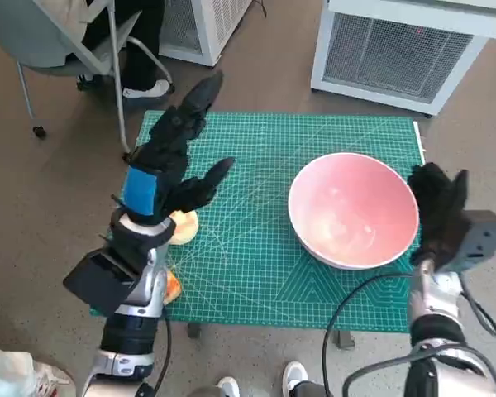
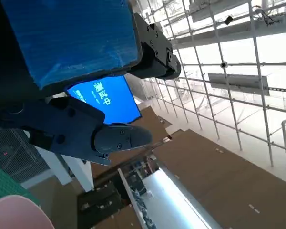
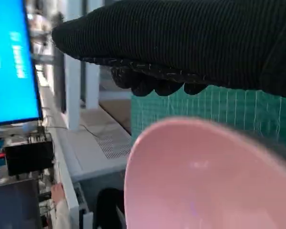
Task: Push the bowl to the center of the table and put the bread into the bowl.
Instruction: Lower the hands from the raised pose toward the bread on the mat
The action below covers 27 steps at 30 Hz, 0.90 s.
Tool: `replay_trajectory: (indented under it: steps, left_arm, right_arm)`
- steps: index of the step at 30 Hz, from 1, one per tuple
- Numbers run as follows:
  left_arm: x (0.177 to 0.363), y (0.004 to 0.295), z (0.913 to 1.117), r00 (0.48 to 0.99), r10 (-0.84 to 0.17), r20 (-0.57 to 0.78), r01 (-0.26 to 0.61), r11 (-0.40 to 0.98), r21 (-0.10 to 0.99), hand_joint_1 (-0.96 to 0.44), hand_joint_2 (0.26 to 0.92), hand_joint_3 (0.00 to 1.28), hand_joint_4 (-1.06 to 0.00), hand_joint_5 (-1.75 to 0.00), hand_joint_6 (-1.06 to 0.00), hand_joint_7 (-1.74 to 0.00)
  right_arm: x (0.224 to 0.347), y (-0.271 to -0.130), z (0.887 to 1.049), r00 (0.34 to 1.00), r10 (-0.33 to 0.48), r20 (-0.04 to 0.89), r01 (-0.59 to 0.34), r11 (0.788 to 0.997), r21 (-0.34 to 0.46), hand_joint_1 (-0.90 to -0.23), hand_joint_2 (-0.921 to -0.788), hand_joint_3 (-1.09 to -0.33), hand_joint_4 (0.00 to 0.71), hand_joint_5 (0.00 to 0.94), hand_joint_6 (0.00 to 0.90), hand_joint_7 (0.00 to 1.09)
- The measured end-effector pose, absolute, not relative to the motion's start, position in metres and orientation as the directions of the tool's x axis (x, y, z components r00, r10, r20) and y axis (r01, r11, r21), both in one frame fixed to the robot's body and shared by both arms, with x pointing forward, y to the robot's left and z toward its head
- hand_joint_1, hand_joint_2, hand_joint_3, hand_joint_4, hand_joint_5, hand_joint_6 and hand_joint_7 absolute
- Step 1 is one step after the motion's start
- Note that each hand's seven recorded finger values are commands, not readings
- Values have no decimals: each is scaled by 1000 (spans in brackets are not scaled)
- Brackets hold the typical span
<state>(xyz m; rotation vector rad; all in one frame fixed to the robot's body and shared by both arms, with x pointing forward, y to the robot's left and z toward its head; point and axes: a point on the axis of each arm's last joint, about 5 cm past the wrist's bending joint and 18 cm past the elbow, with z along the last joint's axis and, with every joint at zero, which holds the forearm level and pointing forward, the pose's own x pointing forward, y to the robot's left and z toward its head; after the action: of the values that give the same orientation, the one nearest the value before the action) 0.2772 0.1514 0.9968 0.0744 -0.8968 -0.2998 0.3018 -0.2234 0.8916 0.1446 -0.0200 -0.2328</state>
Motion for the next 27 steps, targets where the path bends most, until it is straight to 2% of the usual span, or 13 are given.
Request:
replay_trajectory:
  steps: [11, 27]
  left_arm:
    - [274, 154, 997, 585, -272, 764, 202, 961, 188, -456, 921, 420, -288, -2, -444, -33]
    - [268, 161, 992, 609, -262, 749, 165, 965, 203, -474, 921, 430, -297, -4, -447, -34]
  right_arm:
    - [314, -196, 900, 987, -157, 24, 148, 967, 207, -511, -921, -874, 212, 2, 169, 187]
    - [327, -162, 912, 995, -94, 19, 83, 940, 332, -503, -921, -880, 182, 0, 161, 180]
